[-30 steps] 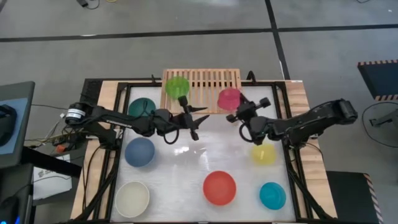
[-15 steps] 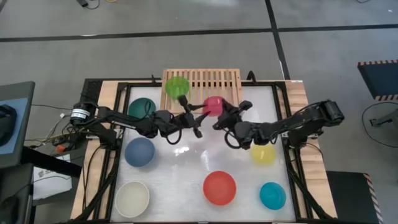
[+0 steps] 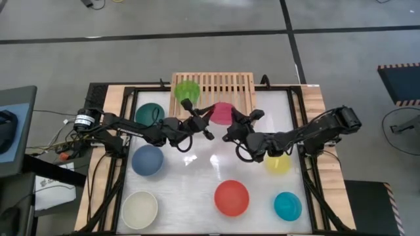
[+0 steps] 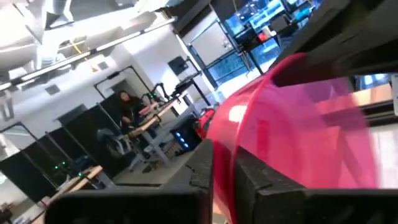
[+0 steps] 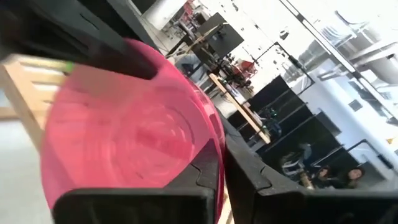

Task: Place and stack bowls onto a shelf
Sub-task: Stack the red transparent bowl on top of the green transparent bowl

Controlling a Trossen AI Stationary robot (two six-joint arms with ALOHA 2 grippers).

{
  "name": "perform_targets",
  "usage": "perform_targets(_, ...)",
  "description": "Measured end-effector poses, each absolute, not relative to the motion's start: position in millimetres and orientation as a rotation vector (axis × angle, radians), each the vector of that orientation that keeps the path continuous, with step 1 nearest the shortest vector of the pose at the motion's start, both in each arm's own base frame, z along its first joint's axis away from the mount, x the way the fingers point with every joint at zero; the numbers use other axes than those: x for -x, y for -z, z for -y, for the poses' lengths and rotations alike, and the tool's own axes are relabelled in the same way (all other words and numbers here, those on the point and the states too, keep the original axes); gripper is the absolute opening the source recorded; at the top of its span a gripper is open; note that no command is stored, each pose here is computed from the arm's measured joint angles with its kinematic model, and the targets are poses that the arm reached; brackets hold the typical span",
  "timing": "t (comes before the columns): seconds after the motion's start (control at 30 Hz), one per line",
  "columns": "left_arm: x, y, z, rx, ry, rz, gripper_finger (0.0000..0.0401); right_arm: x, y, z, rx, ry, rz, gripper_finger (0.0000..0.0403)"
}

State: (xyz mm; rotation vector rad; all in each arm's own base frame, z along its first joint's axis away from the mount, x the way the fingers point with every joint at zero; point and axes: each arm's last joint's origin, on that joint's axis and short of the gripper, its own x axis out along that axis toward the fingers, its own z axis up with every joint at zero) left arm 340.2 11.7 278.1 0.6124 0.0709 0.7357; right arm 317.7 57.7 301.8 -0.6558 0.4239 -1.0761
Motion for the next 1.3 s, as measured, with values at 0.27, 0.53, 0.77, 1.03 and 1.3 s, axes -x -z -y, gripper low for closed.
perform_targets(0.27,-342,-285,-21,-0.628,-0.815,-0.114,0.0000,-322,-328,-61,0.642,1.039,-0.394,0.0149)
perform_targets(0.53,-346,-312,-48,-0.712,-0.974,-0.301,0.0000,-306,-336,-57,0.543,1.132,-0.384,0.0251)
perform_targets(0.77,-336,-342,-79,-0.678,-1.009,-0.470,0.0000,-254,-340,-40,0.304,1.015,-0.364,0.0254)
perform_targets(1.03,-300,-393,-126,-0.396,-0.905,-0.587,0.0000,-208,-336,-16,0.082,0.985,-0.500,0.0254)
perform_targets(1.3,-258,-400,-180,-0.076,-0.768,-0.687,0.0000,-206,-329,-16,-0.057,0.670,-0.729,0.0254)
